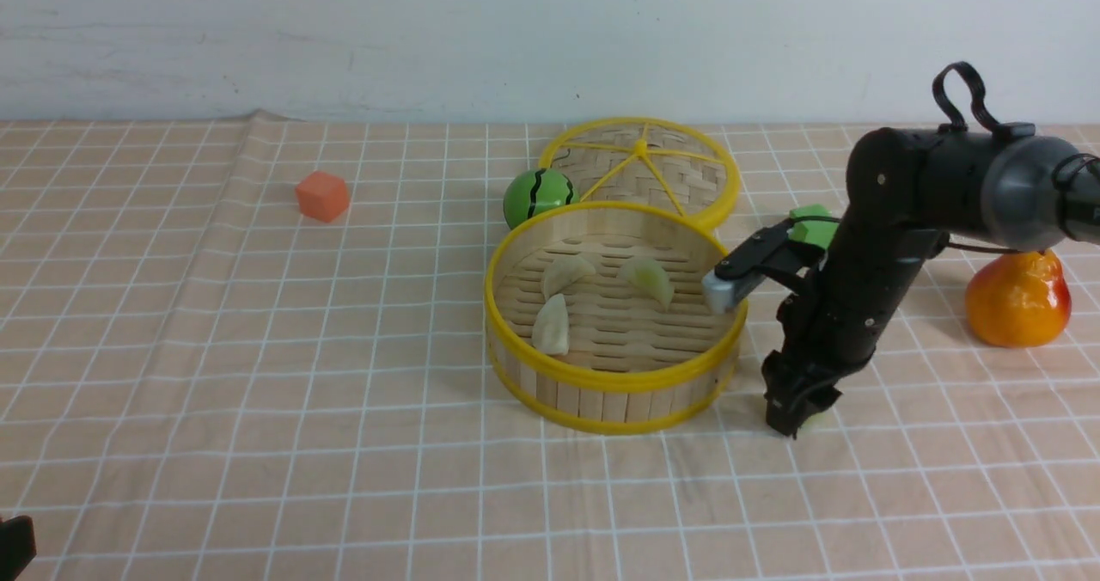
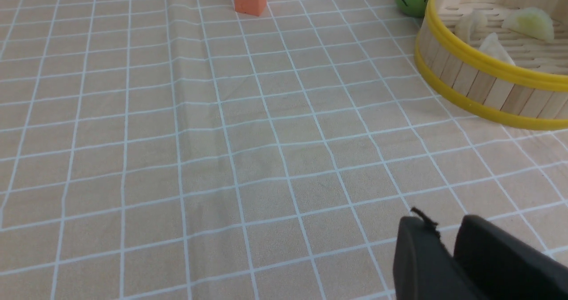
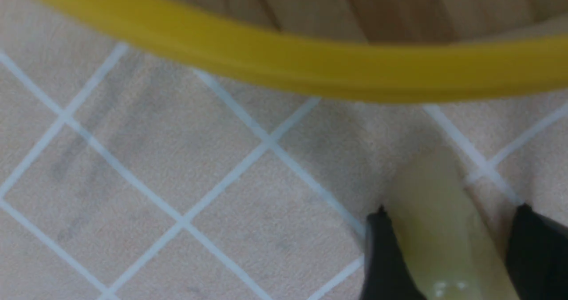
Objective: Put the dumplings into the steamer on the table with the brown tablecloth.
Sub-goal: 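Reach for and grasp a dumpling lying on the table beside the steamer, then place the dumpling in the bamboo steamer basket with the right gripper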
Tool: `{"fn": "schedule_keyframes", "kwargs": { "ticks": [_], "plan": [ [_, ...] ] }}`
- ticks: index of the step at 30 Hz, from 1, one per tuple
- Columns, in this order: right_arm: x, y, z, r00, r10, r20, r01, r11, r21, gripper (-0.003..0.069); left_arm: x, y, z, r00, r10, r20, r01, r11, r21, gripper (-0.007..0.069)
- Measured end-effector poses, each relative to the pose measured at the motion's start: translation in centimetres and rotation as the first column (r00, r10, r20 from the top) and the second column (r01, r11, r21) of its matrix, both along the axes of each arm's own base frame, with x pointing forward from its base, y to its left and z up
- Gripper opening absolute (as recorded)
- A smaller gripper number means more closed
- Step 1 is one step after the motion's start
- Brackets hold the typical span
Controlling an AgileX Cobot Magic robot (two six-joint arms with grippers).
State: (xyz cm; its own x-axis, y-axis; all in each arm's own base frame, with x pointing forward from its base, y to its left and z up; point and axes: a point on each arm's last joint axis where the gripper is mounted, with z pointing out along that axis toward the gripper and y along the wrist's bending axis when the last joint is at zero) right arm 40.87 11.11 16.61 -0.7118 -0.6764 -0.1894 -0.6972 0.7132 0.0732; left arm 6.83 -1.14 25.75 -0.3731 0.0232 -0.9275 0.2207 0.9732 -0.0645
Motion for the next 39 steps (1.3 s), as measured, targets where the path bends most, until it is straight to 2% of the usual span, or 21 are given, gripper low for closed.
{"fn": "schedule_keyframes", "kwargs": {
  "ticks": [1,3,6,8,10,12,16,17,19,24,25,28,29,31,32,34,36,39],
  "plan": [
    [0.0,0.0,0.0,1.000,0.004,-0.002,-0.004,1.000,-0.005,0.0277,0.0,0.0,0.0,1.000,0.000,0.000,0.000,1.000,0.000,0.0123],
    [0.0,-0.1,0.1,1.000,0.015,-0.009,-0.015,1.000,-0.021,0.0249,0.0,0.0,0.0,1.000,0.000,0.000,0.000,1.000,0.000,0.0125],
    [0.0,-0.3,0.8,0.999,0.035,-0.022,-0.036,0.998,-0.051,0.0251,0.0,0.0,0.0,1.000,0.000,0.000,0.000,1.000,0.000,0.0127],
    [0.1,-0.3,3.0,0.999,0.041,-0.011,-0.042,0.998,-0.051,0.0251,0.0,0.0,0.0,1.000,0.000,0.000,0.000,1.000,0.000,0.0128],
    [0.0,0.1,6.0,0.999,0.020,0.026,-0.021,1.000,0.014,0.0251,0.0,0.0,0.0,1.000,0.000,0.001,0.000,1.000,0.000,0.0130],
    [0.0,1.0,9.2,0.996,-0.013,0.094,0.000,0.991,0.137,0.0251,0.0,0.0,0.0,1.000,0.000,0.001,0.000,1.000,0.000,0.0131],
    [0.4,2.7,12.0,0.982,-0.057,0.182,-0.010,0.936,0.351,0.0251,0.0,0.0,0.0,1.000,-0.003,0.004,0.003,1.000,-0.002,0.0132],
    [0.9,3.3,12.0,0.974,-0.063,0.216,-0.033,0.910,0.413,0.0251,0.0,0.0,0.1,1.000,-0.004,0.006,0.004,1.000,-0.003,0.0133],
    [2.2,3.9,10.6,0.966,-0.078,0.246,-0.048,0.882,0.468,0.0251,0.0,0.0,0.1,1.000,-0.004,0.006,0.004,1.000,-0.003,0.0134],
    [4.1,4.6,4.8,0.982,-0.108,0.155,0.018,0.870,0.493,0.0251,0.0,0.0,0.1,1.000,-0.004,0.006,0.004,1.000,-0.003,0.0141],
    [4.1,4.6,4.7,0.983,-0.108,0.150,0.020,0.870,0.493,0.0251,0.0,0.0,0.1,1.000,-0.004,0.006,0.004,1.000,-0.003,0.0141],
    [4.3,4.6,3.4,0.986,-0.119,0.121,0.045,0.871,0.489,0.0330,0.0,0.0,0.1,1.000,-0.004,0.006,0.004,1.000,-0.003,0.0144],
    [4.4,4.7,3.7,0.985,-0.122,0.124,0.044,0.867,0.496,0.0405,0.0,0.0,0.1,1.000,-0.004,0.006,0.004,1.000,-0.003,0.0144],
    [4.4,4.7,4.7,0.983,-0.127,0.134,0.043,0.863,0.503,0.0486,0.0,0.0,0.1,1.000,-0.004,0.006,0.004,1.000,-0.003,0.0146],
    [4.4,4.7,4.8,0.983,-0.125,0.138,0.040,0.864,0.503,0.0486,0.0,0.0,0.1,1.000,-0.004,0.006,0.004,1.000,-0.003,0.0146],
    [4.3,4.4,7.9,0.977,-0.138,0.163,0.040,0.867,0.496,0.0530,0.0,0.0,0.1,1.000,-0.004,0.006,0.004,1.000,-0.002,0.0147],
    [4.0,4.0,9.8,0.974,-0.142,0.176,0.039,0.873,0.487,0.0524,0.0,0.0,0.0,1.000,-0.003,0.005,0.003,1.000,-0.002,0.0150],
    [1.5,2.5,18.7,0.949,-0.151,0.279,0.016,0.901,0.434,0.0430,0.0,0.0,0.0,1.000,-0.002,0.004,0.002,1.000,-0.001,0.0155]
  ]
}}
